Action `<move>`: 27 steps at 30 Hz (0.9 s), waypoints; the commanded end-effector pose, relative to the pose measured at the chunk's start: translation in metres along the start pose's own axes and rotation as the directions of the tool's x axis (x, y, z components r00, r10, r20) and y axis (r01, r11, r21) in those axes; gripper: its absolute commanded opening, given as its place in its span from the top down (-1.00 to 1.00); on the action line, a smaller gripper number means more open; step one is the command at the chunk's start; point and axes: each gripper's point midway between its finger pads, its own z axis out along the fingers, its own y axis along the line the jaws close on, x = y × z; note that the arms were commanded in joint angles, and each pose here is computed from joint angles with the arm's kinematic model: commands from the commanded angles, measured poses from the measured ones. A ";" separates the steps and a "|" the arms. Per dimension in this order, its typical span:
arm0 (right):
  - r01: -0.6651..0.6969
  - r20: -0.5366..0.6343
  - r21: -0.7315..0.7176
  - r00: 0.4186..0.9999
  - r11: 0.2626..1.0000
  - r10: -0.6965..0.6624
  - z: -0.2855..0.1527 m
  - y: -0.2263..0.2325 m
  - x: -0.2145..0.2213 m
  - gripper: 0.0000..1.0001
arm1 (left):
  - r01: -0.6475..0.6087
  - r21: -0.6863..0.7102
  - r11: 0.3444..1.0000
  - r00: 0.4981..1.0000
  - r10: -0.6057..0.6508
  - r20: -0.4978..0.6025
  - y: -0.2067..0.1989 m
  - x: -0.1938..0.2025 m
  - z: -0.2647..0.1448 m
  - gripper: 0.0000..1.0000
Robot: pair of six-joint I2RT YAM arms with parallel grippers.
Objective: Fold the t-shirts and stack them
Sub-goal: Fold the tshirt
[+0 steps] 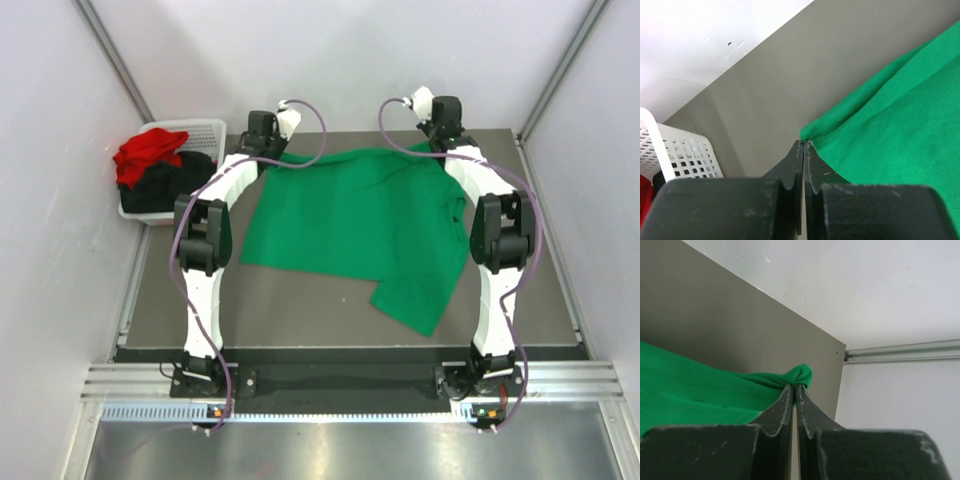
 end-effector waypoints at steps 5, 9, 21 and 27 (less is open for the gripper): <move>-0.051 0.063 0.091 0.997 0.995 0.045 -0.038 -0.045 -0.030 1.00 | -0.022 -0.032 0.999 0.977 0.029 0.212 0.027 -0.079 -0.008 1.00; -0.073 0.079 0.099 0.995 0.992 0.065 -0.045 -0.052 -0.036 1.00 | -0.021 -0.012 1.000 0.970 0.023 0.243 0.025 -0.092 -0.006 1.00; -0.094 0.062 0.107 0.994 0.990 0.088 -0.057 -0.060 -0.030 1.00 | -0.058 0.054 0.997 0.975 0.045 0.217 0.008 -0.075 0.001 1.00; -0.081 0.039 0.097 0.996 0.992 0.078 -0.054 -0.054 -0.020 1.00 | -0.070 0.060 0.996 0.982 0.058 0.181 0.005 -0.059 0.006 1.00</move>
